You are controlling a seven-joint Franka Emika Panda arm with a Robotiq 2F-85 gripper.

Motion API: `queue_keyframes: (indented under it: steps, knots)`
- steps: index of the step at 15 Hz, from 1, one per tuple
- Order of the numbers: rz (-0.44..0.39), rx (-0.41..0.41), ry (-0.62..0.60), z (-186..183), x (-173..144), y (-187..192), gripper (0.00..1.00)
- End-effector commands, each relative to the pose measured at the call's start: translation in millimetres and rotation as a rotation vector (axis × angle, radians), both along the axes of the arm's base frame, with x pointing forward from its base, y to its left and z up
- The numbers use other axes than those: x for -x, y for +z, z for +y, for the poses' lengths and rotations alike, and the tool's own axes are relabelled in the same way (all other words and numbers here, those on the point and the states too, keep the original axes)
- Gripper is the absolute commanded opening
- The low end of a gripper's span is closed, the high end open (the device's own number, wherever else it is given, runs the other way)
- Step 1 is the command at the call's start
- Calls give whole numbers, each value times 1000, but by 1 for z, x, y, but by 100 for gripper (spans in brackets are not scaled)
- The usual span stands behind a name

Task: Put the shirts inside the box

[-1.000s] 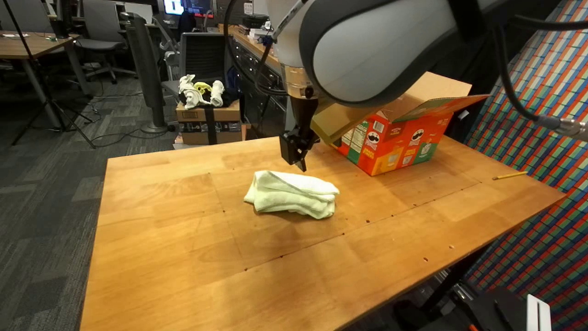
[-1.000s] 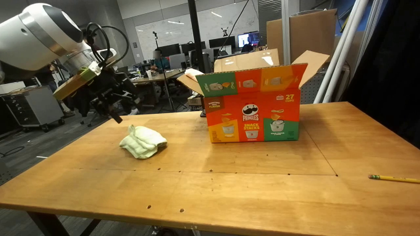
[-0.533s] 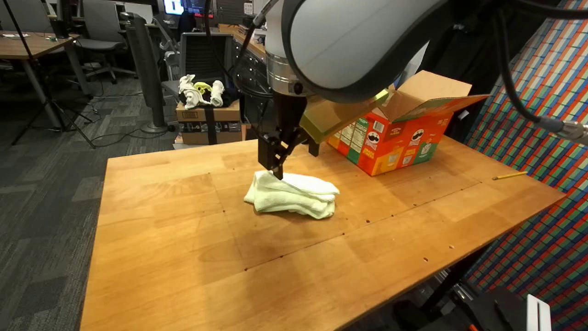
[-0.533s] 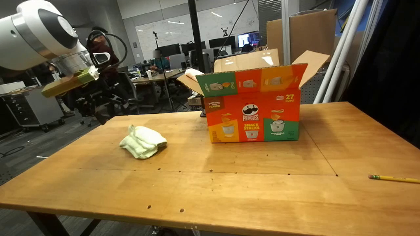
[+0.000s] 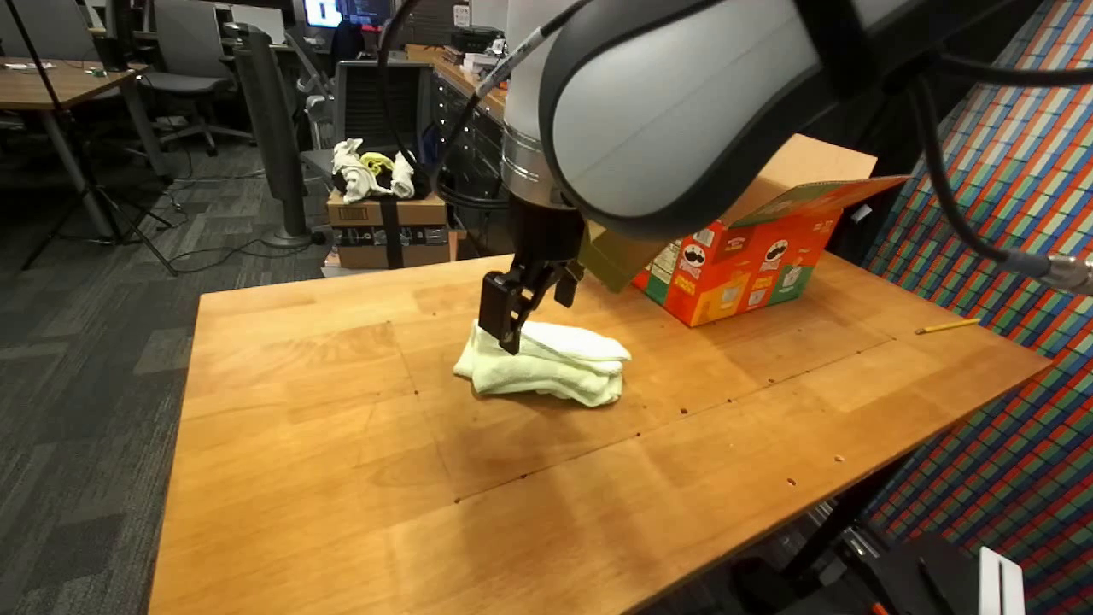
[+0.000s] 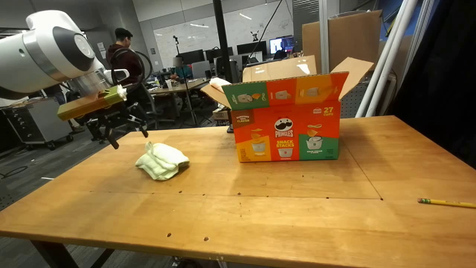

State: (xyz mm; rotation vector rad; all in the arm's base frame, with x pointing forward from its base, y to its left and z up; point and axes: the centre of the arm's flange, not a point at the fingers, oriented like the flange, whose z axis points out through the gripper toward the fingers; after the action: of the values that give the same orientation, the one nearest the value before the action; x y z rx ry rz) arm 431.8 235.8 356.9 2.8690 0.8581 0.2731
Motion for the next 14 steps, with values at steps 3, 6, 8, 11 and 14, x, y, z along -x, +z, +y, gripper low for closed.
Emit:
queue_keyframes:
  steps: [3,6,8,11,14]
  knots:
    - [18,34,100,-8,-8,-45,100]
    - [37,69,157,-11,-10,-65,100]
    - [46,82,180,-13,-13,-75,83]
    - [60,92,191,-19,-16,-85,58]
    - [65,97,188,-27,-20,-87,35]
